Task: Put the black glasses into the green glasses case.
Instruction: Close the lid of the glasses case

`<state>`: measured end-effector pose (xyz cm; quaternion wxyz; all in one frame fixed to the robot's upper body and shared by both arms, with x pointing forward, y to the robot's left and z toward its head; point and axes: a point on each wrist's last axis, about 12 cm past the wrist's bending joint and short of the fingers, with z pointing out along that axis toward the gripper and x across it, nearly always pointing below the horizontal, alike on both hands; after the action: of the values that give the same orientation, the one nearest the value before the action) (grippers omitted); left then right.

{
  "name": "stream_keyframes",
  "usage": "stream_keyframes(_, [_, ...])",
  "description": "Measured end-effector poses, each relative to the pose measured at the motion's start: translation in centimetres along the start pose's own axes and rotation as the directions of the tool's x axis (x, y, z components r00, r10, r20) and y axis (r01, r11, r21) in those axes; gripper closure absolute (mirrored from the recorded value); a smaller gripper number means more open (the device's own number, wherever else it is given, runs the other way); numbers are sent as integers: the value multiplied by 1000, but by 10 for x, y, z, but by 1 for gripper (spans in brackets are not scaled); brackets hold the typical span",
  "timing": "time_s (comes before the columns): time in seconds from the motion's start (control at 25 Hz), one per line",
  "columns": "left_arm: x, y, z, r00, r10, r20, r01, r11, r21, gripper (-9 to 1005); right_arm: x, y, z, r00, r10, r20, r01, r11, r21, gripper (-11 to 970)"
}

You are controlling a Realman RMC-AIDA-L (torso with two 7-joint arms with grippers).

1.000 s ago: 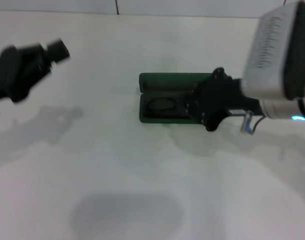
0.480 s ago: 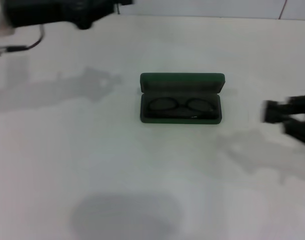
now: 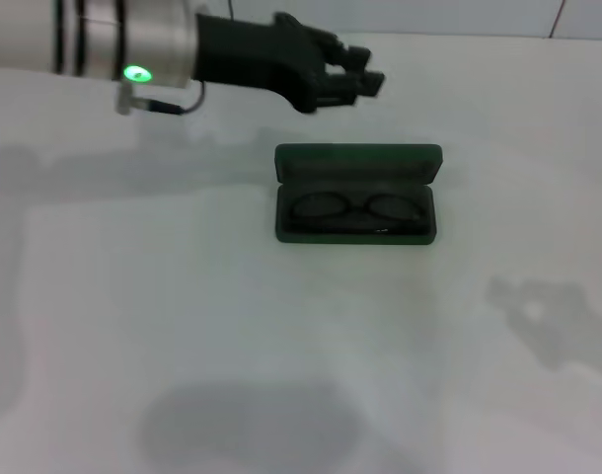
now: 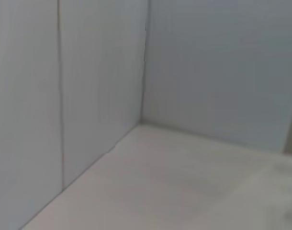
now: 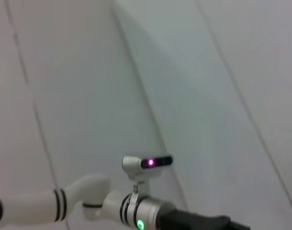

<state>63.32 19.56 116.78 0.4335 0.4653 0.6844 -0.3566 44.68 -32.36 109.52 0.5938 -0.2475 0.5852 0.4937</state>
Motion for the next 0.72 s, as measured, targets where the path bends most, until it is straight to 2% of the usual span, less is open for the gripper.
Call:
stream_keyframes(0.12, [6, -2, 20, 998, 18, -57, -20, 999, -35, 644, 6, 0, -4, 1000, 24, 18, -24, 999, 30, 855])
stream_keyframes(0.4, [17, -8, 48, 981, 28, -191, -37, 998, -44, 704, 13, -3, 0, 998, 55, 24, -56, 997, 46, 849])
stream_keyframes(0.72, [17, -9, 51, 980, 28, -197, -38, 998, -49, 772, 17, -4, 2, 998, 60, 30, -61, 997, 51, 837])
